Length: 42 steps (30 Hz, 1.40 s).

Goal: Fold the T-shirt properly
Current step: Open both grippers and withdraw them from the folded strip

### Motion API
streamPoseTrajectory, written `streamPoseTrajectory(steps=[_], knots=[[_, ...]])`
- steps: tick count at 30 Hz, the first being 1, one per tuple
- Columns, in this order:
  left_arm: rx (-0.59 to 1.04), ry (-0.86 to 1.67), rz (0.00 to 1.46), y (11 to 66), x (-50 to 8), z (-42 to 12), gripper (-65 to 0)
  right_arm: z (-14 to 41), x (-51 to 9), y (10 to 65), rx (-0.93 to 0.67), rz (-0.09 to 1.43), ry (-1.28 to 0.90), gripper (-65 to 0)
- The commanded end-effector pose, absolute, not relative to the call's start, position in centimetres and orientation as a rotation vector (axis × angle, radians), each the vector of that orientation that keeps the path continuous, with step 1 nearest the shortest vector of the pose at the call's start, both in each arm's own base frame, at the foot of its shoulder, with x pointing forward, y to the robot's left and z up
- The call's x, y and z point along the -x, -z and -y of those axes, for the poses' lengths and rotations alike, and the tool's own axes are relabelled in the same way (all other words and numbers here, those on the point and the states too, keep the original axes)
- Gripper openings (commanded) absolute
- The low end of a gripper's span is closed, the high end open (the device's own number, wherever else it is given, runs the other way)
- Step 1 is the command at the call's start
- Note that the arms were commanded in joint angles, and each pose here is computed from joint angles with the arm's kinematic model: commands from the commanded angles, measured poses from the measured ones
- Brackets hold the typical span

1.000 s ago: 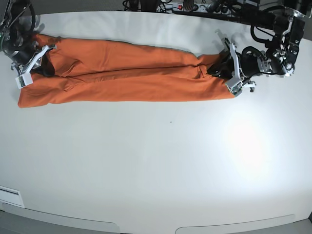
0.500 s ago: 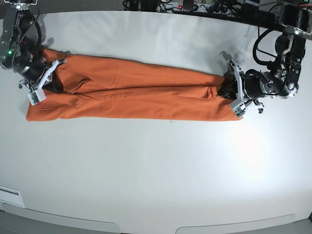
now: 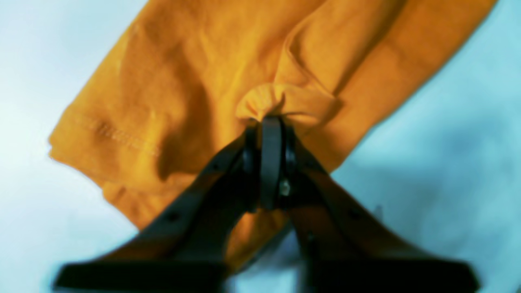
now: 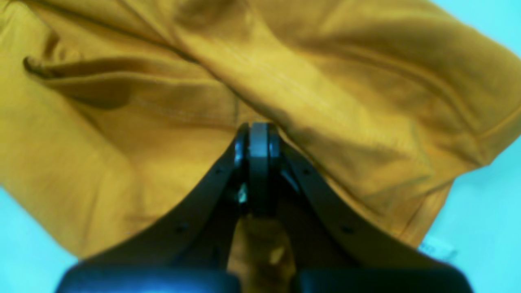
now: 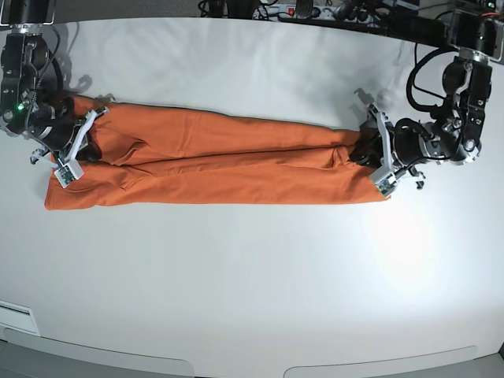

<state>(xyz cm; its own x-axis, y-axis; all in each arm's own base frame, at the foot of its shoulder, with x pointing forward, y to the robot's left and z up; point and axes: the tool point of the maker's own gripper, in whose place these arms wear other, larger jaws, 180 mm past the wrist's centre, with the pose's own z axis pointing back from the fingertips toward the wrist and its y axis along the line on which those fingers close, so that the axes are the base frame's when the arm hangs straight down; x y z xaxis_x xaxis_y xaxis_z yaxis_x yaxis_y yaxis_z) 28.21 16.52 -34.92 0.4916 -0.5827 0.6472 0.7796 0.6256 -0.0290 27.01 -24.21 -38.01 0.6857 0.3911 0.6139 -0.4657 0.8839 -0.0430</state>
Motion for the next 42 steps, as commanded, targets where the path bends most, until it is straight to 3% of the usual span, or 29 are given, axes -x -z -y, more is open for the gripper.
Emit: streamPoseTrajectory(steps=[1,5,7,16,23,31,36,42], knots=[[0.325,0.862,0.670,33.7,-28.8,-17.0,-52.0,24.5,-27.7,36.8,-0.121,0.687,-0.493,-65.0],[0.288,0.849,0.659,33.5,-29.0,-18.3,-26.0,23.8,-27.1,36.9,-0.168,0.660,-0.511,-61.9],[0.264,0.813,0.668,33.2,-29.6,-18.9,-20.0,23.8,-27.1,36.9,-0.168,0.659,-0.511,-60.2],[0.183,0.746,0.711,31.1,-32.6,-20.1,-19.2,22.9,-27.6,36.1,-0.217,0.698,-0.510,-60.0],[0.216,0.654,0.739,29.3,-33.8,-20.4,-19.2,23.2,-29.2,32.6,-0.260,0.827,-0.468,-45.4],[0.203,0.428,0.823,26.7,-34.0,-25.4,-19.2,27.2,-29.5,27.2,-0.220,0.951,-0.356,-45.1],[0.215,0.242,0.888,26.2,-32.3,-29.0,-19.2,30.2,-28.3,26.4,-0.176,0.963,-0.275,-45.1],[0.276,0.071,0.900,28.3,-30.2,-29.7,-19.2,32.1,-26.6,26.8,-0.141,0.939,-0.228,-45.1]])
